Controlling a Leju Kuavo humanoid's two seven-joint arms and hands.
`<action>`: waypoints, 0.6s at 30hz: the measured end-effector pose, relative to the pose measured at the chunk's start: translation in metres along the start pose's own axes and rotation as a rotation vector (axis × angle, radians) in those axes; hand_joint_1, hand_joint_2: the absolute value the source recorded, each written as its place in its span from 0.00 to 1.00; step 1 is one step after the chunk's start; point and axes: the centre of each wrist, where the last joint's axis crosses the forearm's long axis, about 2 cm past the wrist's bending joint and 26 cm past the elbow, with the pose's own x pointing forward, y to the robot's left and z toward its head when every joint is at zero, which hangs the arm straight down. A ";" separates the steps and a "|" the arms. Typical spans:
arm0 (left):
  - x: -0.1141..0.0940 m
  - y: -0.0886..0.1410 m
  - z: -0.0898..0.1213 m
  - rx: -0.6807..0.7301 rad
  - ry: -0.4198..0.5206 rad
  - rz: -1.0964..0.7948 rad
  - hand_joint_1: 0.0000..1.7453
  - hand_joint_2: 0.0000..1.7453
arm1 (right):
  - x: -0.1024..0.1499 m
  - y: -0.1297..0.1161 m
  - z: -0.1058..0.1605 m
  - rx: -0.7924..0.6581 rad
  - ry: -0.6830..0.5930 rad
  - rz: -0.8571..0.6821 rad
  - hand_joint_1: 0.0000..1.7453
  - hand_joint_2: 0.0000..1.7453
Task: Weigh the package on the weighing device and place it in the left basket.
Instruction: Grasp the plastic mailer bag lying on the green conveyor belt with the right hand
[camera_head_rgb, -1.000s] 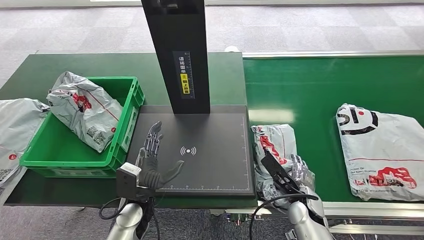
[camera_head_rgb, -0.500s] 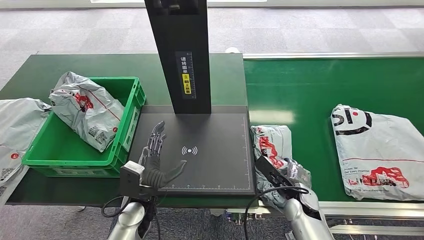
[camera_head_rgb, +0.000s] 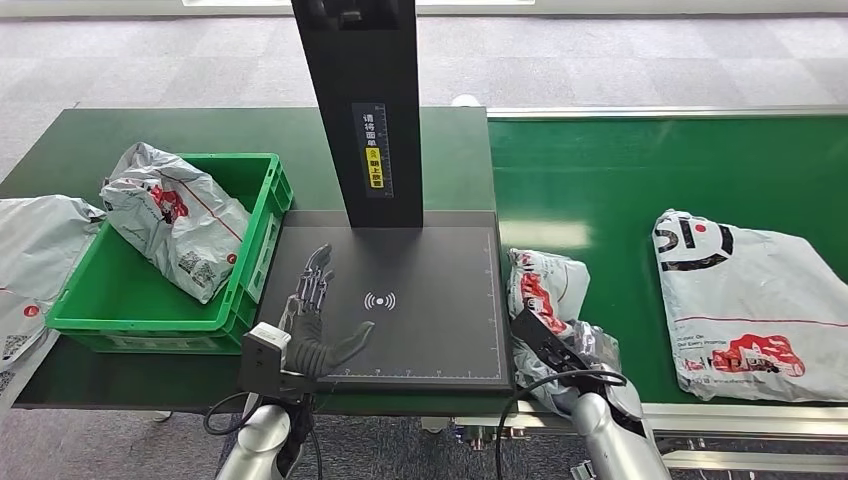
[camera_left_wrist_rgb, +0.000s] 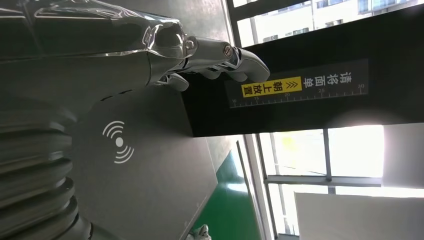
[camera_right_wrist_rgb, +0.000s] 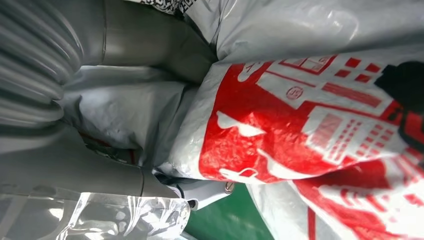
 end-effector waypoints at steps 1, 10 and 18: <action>0.000 0.000 0.001 0.001 0.001 0.000 0.00 1.00 | -0.001 -0.001 0.000 -0.016 -0.008 -0.019 1.00 1.00; -0.005 0.002 0.018 0.029 0.018 0.010 0.00 1.00 | -0.019 -0.019 0.009 -0.227 -0.339 -0.904 1.00 1.00; -0.005 0.004 0.016 0.040 -0.011 0.016 0.00 1.00 | -0.019 -0.030 0.017 -0.333 -0.543 -1.290 1.00 1.00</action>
